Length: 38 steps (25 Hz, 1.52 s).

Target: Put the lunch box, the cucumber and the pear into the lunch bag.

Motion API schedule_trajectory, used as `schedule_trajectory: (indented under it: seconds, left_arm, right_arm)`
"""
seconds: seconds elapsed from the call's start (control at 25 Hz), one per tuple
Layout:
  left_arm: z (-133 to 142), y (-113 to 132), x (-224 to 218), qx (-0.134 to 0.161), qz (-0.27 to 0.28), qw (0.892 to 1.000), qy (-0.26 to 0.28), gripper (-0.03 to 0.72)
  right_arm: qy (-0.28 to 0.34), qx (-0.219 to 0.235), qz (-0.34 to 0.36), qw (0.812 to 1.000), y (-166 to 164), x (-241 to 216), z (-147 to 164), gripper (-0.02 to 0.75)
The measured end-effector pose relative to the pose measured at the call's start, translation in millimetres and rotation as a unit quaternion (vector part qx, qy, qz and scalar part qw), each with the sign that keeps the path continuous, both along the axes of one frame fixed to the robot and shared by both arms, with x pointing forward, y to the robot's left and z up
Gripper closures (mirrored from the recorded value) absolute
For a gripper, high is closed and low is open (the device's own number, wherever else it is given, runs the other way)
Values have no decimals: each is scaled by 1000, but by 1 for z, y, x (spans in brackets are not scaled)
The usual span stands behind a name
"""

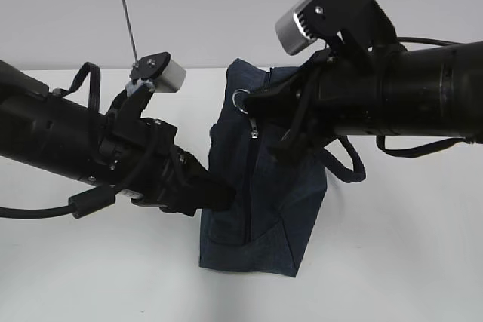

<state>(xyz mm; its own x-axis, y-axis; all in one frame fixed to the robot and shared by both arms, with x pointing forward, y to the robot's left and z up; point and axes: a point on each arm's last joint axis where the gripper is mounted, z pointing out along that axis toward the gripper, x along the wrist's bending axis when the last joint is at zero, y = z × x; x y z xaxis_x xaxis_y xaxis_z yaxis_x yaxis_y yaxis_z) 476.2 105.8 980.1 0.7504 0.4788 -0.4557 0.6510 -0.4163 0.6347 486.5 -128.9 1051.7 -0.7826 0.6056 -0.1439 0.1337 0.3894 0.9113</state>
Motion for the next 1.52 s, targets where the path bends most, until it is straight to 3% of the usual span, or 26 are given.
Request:
schedule_trajectory:
  seconds: [0.64,1.32,1.52]
  left_arm:
    - [-1,1,-1,10,6,1000,21,683]
    - [-1,1,-2,10,6,1000,24,683]
    - [-1,1,-2,10,6,1000,24,683]
  right_arm:
    - [6,41,-20,999,-26,54,0,738]
    - [9,43,-56,997,-48,118,-16,738]
    - [-8,25,-49,998,-49,129,-20,738]
